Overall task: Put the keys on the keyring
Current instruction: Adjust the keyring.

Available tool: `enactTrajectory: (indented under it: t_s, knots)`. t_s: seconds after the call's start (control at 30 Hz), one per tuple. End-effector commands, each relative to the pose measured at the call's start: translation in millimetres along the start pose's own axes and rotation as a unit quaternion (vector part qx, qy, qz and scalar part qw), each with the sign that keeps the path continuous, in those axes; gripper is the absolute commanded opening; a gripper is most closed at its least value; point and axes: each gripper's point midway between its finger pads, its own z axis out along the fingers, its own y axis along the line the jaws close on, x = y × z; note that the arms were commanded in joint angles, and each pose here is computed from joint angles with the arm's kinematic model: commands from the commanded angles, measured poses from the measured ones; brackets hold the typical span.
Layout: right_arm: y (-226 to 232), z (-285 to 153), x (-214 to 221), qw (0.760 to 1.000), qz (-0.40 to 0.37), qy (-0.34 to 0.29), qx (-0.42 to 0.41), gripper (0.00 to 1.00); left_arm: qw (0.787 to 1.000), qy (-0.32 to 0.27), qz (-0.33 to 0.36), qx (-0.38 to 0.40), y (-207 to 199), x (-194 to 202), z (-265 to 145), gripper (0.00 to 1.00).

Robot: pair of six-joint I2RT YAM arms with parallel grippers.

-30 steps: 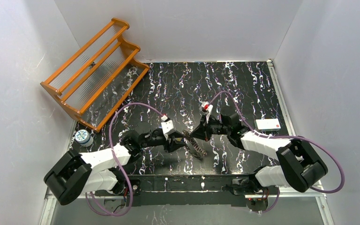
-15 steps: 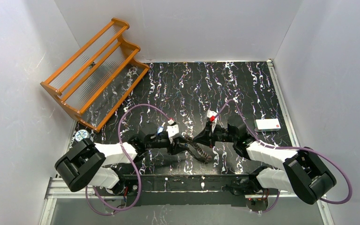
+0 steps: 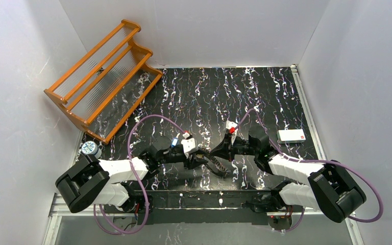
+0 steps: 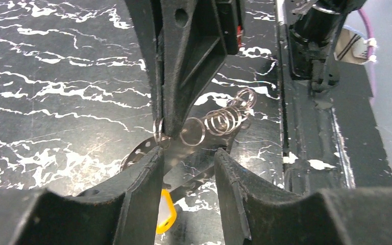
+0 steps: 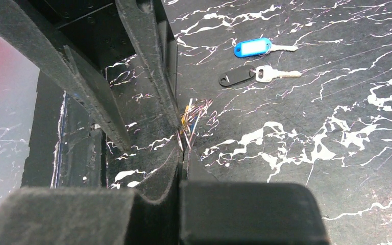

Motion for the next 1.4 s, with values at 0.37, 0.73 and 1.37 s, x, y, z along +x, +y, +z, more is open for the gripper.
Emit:
enactTrajectory:
  t_s: [0.37, 0.73, 1.37]
  knots:
    - [8.7, -1.2, -19.1, 0.998, -0.057, -0.032, -0.025, 0.01, 0.997, 0.000, 0.027, -0.070, 24.5, 0.0, -0.9, 0.41]
    - [12.1, 0.2, -20.3, 0.996, -0.075, -0.032, -0.044, 0.01, 0.996, -0.032, 0.046, -0.067, 27.7, -22.5, 5.2, 0.40]
    - [12.7, 6.9, -16.1, 0.994, -0.075, -0.011, -0.074, 0.01, 0.996, -0.055, 0.031, -0.063, 30.1, -31.1, 15.3, 0.22]
